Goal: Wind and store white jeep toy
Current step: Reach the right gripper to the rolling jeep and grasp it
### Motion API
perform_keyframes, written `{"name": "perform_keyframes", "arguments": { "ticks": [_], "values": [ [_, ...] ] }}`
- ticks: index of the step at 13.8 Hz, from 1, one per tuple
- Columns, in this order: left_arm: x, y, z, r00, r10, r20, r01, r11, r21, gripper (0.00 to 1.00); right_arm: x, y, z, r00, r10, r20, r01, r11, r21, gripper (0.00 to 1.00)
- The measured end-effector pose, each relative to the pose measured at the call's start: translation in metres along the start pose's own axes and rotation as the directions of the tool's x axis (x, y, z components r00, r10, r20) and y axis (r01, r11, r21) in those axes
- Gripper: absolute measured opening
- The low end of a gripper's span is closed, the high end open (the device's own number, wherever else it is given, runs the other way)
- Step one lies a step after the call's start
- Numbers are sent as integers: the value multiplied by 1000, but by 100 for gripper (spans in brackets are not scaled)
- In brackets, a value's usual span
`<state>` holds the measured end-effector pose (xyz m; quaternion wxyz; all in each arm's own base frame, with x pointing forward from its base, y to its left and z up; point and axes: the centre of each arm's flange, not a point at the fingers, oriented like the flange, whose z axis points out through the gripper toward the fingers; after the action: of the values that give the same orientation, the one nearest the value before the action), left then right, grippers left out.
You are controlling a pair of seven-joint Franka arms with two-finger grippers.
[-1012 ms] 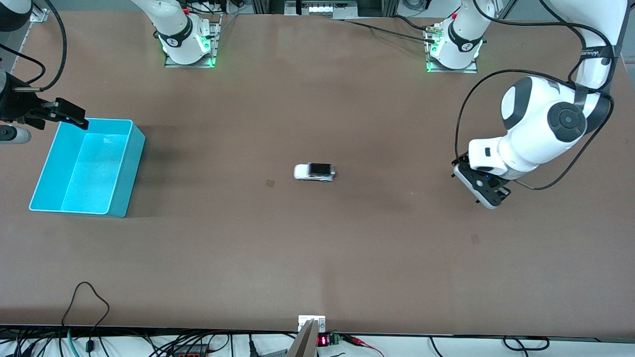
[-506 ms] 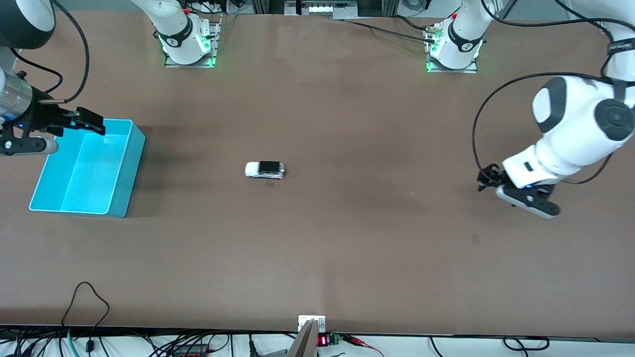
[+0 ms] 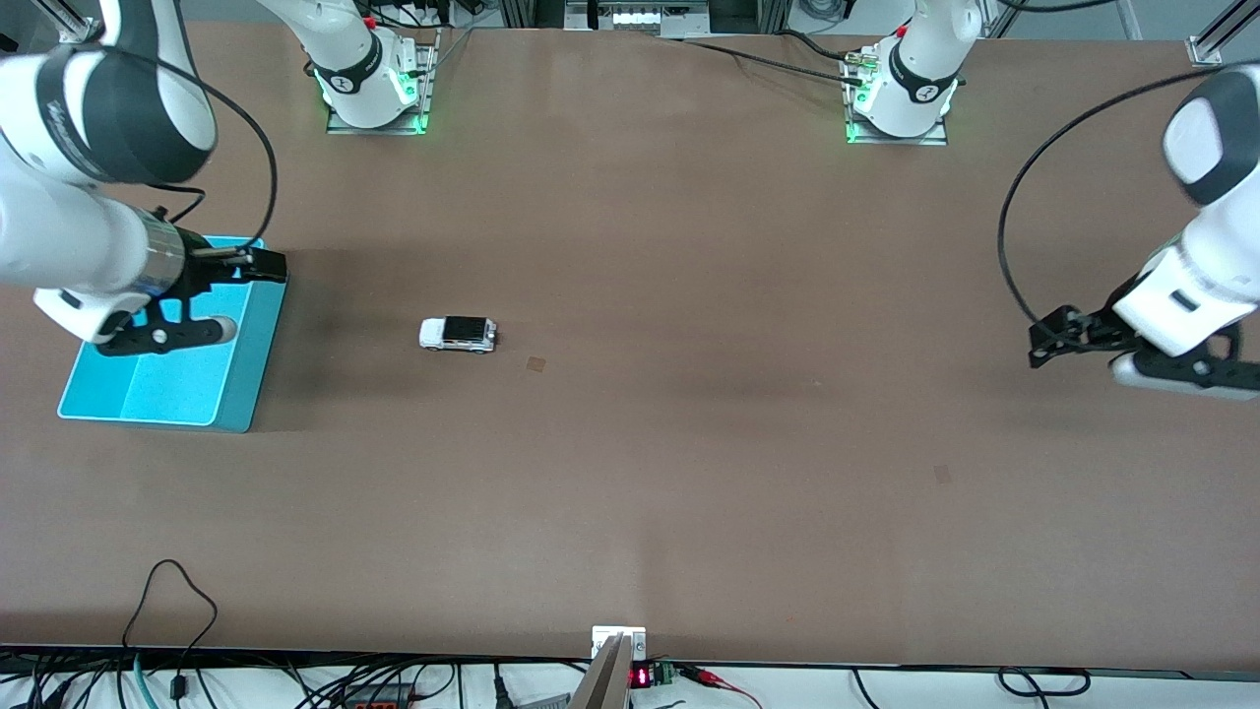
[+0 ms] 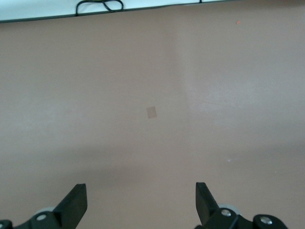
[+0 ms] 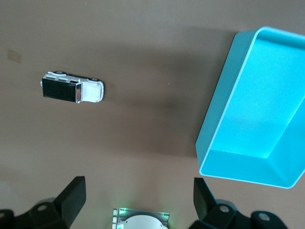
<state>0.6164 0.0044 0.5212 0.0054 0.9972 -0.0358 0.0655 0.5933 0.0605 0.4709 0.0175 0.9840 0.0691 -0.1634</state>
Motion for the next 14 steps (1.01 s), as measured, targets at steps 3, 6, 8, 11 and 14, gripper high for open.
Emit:
{"name": "perform_keyframes", "arguments": {
  "ticks": [3, 6, 8, 11, 14],
  "values": [
    [-9, 1, -20, 999, -41, 36, 41, 999, 3, 100, 2, 1, 26, 999, 1, 47, -2, 1000, 12, 100],
    [-16, -3, -24, 994, -57, 93, 57, 998, 3, 100, 3, 1, 48, 997, -73, 16, 72, 997, 22, 100],
    [-17, -3, -27, 993, -58, 107, 58, 998, 3, 100, -3, 1, 62, 994, -108, -6, 108, 994, 22, 100],
    [-21, -3, -37, 992, -58, 113, 58, 998, 5, 100, -29, -4, 95, 969, -237, -69, 238, 971, 3, 100],
    [-24, -3, -45, 992, -61, 106, 61, 998, 7, 100, -50, -22, 116, 826, -557, -89, 555, 831, -46, 100]
  ]
}}
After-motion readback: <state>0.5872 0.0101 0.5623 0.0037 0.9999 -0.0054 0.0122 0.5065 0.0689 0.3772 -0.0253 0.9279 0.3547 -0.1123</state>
